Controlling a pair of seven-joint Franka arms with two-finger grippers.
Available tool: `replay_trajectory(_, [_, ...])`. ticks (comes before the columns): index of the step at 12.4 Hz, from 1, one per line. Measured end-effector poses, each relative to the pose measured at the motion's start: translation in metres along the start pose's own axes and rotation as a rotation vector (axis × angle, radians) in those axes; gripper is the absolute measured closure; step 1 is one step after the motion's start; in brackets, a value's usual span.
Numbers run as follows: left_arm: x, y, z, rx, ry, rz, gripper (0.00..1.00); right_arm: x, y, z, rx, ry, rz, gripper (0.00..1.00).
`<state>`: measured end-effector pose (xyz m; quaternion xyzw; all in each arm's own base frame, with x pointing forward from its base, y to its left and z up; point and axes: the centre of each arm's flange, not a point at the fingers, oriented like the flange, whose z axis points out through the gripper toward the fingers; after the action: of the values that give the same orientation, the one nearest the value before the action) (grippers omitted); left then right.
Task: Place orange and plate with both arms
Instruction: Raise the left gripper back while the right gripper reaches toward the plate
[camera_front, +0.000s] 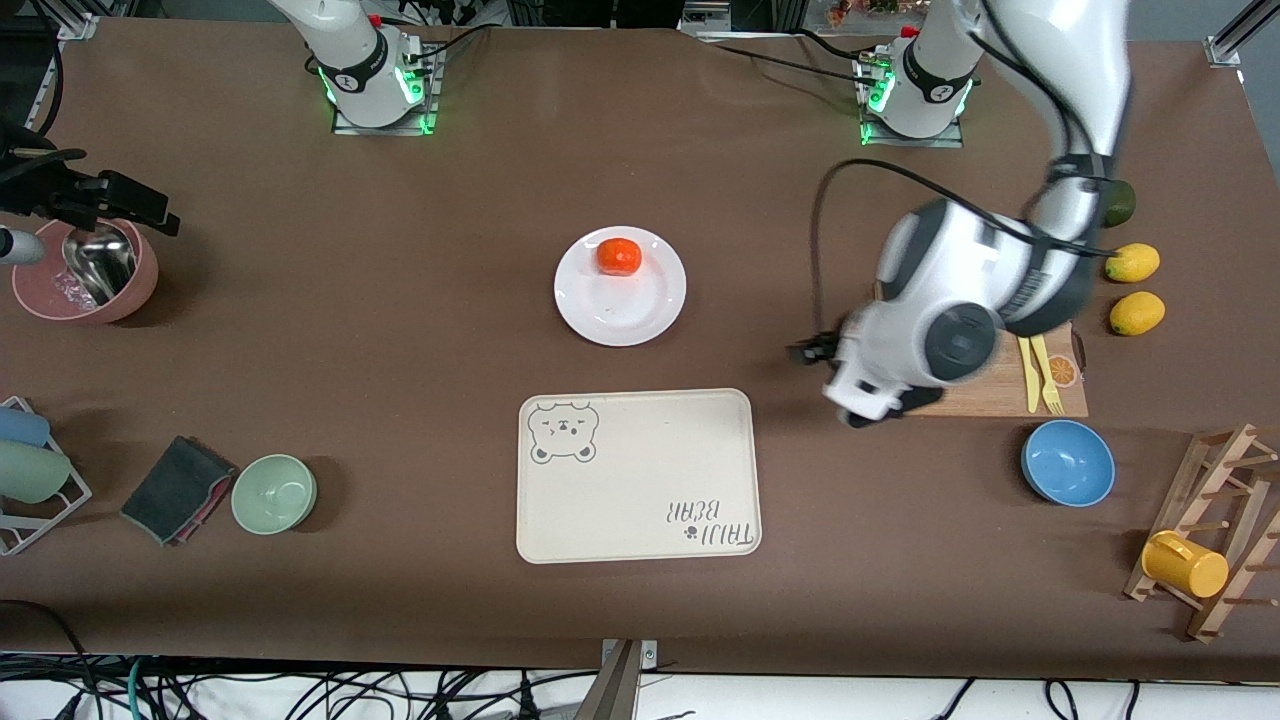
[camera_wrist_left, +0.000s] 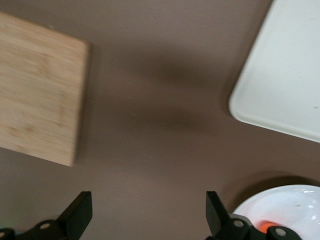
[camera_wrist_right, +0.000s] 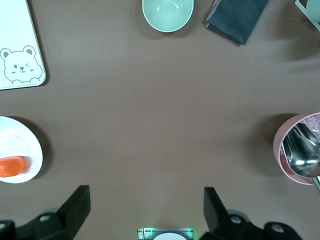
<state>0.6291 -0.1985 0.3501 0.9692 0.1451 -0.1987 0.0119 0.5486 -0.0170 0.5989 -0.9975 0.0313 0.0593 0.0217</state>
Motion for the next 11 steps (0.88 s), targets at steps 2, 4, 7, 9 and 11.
replay_trajectory(2, [0.034,-0.065,-0.01,-0.015,-0.014,0.079,0.0,0.0,0.0,0.0,0.0,0.0,0.0,0.0])
replay_trajectory(4, [0.058,-0.122,-0.017,0.048,0.008,0.166,0.0,0.0,0.0,0.0,0.0,0.0,0.001,0.0])
replay_trajectory(7, [0.072,-0.173,-0.034,0.054,0.041,0.245,0.0,0.013,0.001,0.021,-0.003,-0.042,0.005,0.0])
replay_trajectory(9, [0.065,-0.174,-0.057,0.058,0.105,0.263,0.0,0.024,0.001,0.04,-0.005,-0.077,0.006,0.0])
replay_trajectory(11, [0.054,-0.172,-0.089,0.058,0.209,0.274,0.0,0.023,0.0,0.042,-0.005,-0.091,-0.003,0.0])
